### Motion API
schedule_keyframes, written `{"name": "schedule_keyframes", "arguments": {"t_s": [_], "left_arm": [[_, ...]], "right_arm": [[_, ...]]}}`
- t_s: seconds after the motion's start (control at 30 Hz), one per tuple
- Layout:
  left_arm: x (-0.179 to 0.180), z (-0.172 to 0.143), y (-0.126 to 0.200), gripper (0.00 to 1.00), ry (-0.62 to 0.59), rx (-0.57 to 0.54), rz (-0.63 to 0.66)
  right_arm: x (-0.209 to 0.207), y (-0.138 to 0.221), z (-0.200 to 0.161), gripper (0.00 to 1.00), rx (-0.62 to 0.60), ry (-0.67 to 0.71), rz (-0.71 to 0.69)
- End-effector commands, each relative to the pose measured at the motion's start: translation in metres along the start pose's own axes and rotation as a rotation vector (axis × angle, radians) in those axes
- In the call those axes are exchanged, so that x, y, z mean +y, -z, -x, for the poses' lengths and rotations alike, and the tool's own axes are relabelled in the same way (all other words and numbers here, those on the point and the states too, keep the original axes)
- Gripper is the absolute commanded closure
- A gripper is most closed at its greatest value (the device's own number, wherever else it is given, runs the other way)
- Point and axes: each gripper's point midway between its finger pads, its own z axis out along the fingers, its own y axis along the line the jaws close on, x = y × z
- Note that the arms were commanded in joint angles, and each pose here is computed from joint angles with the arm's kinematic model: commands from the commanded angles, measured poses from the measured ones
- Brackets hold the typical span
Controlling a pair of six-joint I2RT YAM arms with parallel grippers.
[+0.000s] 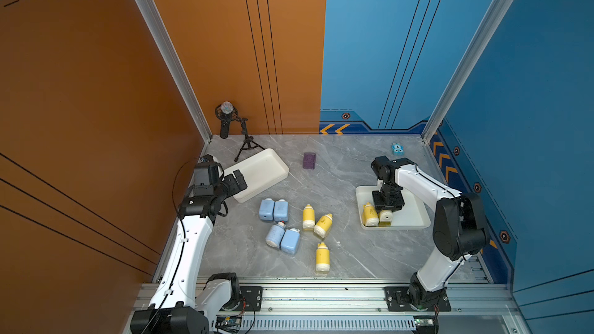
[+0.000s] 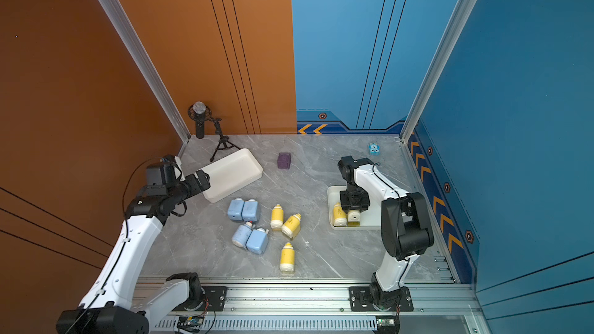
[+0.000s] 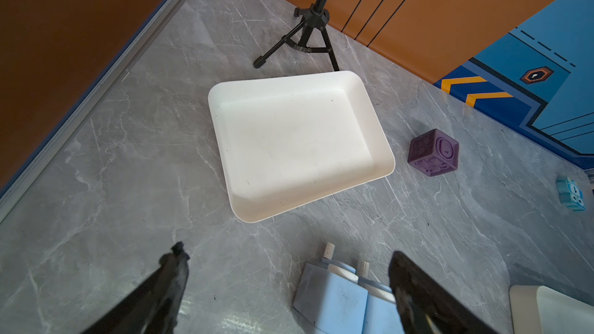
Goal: Place the pencil sharpeners by color into the storage box
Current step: Place the pencil sharpener in the storage box.
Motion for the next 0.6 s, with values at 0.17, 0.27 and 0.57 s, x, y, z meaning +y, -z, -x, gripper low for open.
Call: {"name": "schedule_keyframes", "arguments": {"t_s": [0.17,0.27,0.57], "left_arm": [[0.0001,-0.0045,0.0023,0.02,-0.016,0.004,0.001],[0.0003,-0.0049,0.0023,0.02,-0.016,0.005,0.001],[-0.0009,-0.0042,0.0032,0.02,-0.019,0.001,-0.002]], "right_arm": [[0.0003,-0.0100,-0.0038,0.63,0.017,-0.021,0.006],[-0.0004,-0.0098,-0.0056,0.60,0.016,-0.020,0.006],[-0.0020,-0.0089,-0.0092,0.52,0.014,-0.022,0.003]]}}
